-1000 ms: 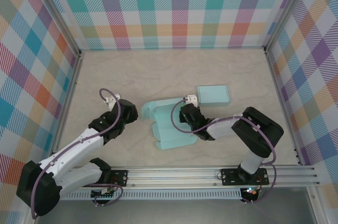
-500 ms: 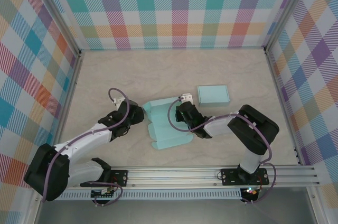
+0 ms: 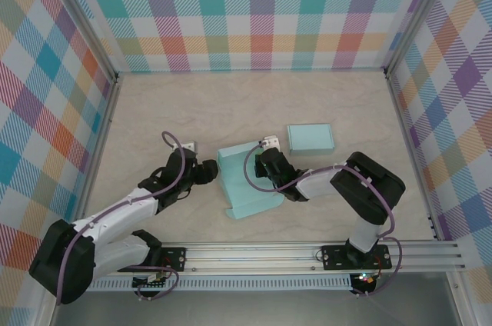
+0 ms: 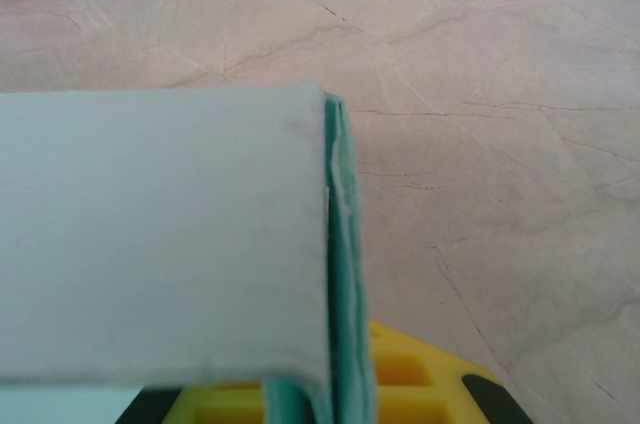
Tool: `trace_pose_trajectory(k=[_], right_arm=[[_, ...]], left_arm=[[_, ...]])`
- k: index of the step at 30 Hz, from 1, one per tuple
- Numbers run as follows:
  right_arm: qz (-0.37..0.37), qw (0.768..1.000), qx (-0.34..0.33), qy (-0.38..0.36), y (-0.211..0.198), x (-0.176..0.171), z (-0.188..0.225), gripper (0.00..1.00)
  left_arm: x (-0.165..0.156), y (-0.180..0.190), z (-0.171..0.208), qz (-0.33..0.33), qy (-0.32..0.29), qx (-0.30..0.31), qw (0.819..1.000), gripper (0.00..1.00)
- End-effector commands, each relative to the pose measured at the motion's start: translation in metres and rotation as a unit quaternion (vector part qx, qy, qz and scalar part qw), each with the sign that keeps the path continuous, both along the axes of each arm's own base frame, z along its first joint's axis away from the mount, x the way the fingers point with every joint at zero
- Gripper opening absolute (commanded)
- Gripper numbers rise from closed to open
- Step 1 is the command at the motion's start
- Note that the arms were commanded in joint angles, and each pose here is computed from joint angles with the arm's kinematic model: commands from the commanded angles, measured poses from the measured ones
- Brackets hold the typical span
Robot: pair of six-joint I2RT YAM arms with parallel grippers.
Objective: Fold the paper box
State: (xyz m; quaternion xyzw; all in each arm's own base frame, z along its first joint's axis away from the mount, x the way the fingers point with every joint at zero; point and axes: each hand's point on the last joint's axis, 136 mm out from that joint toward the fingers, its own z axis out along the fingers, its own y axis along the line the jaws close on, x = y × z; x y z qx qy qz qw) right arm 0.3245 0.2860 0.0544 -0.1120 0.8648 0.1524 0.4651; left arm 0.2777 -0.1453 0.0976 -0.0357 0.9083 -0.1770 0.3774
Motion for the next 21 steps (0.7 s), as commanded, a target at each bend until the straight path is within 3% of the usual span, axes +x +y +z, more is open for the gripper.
trace_pose_trajectory(k=[1,8,11,14,16,17,21], right_arm=[[0.015,1.0,0.001,0.009,0.008,-0.005,-0.006,0.0],[0.017,1.0,-0.008,0.008,0.007,-0.006,-0.008,0.0],[0.015,1.0,-0.01,0.007,0.007,-0.006,-0.007,0.0],[0.013,1.0,-0.011,0.008,0.007,-0.005,-0.007,0.0],[0.014,1.0,-0.011,0.007,0.008,-0.005,-0.008,0.0],[0.015,1.0,-0.012,0.007,0.009,-0.005,-0.008,0.0],[0.014,1.0,-0.014,0.006,0.008,-0.005,-0.008,0.0]], left_arm=[[-0.002,-0.009,0.012,-0.035,-0.026,-0.009,0.999,0.72],[-0.014,0.021,0.007,0.03,-0.008,0.012,0.999,0.73],[-0.027,0.026,0.002,0.053,0.005,-0.021,0.998,0.75],[-0.04,0.022,0.003,0.056,0.001,-0.076,0.996,0.81],[-0.05,0.023,0.006,0.064,-0.007,-0.097,0.993,0.97],[-0.054,0.025,0.008,0.07,-0.013,-0.103,0.992,1.0],[-0.072,0.033,0.008,0.09,-0.022,-0.118,0.989,1.0]])
